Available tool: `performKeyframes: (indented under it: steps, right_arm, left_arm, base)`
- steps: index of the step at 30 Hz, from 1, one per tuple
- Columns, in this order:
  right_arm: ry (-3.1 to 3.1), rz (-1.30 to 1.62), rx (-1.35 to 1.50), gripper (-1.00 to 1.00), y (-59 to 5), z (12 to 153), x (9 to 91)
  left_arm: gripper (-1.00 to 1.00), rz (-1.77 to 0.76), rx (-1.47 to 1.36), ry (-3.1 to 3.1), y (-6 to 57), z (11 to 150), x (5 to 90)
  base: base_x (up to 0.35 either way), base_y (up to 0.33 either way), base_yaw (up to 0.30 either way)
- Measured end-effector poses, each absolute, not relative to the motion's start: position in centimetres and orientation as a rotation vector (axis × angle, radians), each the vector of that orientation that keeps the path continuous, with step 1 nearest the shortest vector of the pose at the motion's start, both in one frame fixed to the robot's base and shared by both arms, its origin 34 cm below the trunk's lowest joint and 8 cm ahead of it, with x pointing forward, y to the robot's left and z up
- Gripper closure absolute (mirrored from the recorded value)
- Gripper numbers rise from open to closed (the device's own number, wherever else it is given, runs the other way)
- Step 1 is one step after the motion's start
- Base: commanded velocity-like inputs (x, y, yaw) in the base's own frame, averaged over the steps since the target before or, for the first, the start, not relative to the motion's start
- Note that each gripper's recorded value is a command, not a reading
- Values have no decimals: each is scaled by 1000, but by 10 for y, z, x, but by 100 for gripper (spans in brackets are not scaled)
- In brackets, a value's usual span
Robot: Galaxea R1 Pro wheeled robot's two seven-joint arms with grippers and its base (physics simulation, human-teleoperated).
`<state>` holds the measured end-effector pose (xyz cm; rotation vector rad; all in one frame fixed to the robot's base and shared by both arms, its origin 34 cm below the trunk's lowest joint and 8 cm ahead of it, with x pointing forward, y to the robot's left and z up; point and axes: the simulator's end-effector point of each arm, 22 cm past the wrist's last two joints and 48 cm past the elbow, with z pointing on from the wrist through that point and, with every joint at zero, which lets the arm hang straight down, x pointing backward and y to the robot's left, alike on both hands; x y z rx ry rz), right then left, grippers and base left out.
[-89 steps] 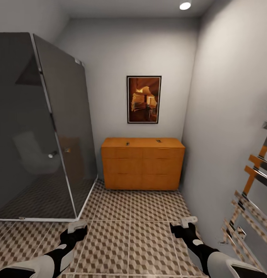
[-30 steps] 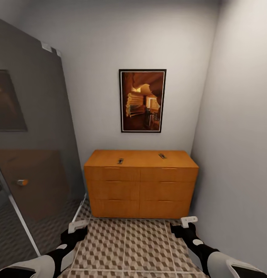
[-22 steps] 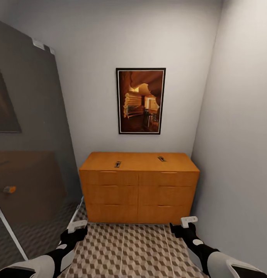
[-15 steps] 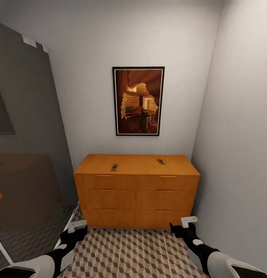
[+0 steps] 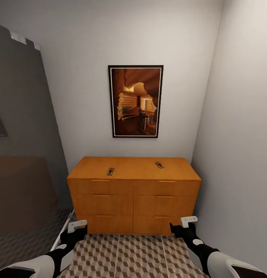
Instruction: Take the four mousetraps from the cabinet in the bathroom and place them on the bathroom floor. Make sure all four end up on the same floor surface, and ensure that at least two of them are either under or directly next to the same bathroom sink.
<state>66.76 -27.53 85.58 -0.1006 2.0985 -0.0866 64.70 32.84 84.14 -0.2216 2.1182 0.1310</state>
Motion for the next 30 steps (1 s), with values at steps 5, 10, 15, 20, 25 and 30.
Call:
performKeyframes:
  steps: [5, 10, 15, 20, 25, 30]
  right_arm:
    - [2098, -87, -104, -100, -275, 856, 668]
    - [2098, -87, -104, -100, -275, 856, 668]
    - [2098, -87, -105, -100, -275, 856, 668]
    - [2098, -88, -106, -100, -275, 856, 668]
    - [2099, -88, -107, -100, -275, 856, 668]
    - [2099, -89, -111, -100, -275, 856, 668]
  left_arm:
    - [-100, 131, -225, 2121, 328, 841, 647]
    - [-100, 129, -226, 2122, 327, 840, 646]
    - [-100, 122, -224, 2124, 324, 840, 647]
    - [-100, 118, -225, 2124, 323, 840, 647]
    - [-100, 117, -228, 2122, 323, 840, 647]
    - [-100, 113, -230, 2122, 321, 840, 647]
  base:
    - [13, -5, 0]
    - [4, -1, 0]
    - [1, 0, 0]
    - [0, 0, 0]
    - [0, 0, 0]
    - [0, 0, 0]
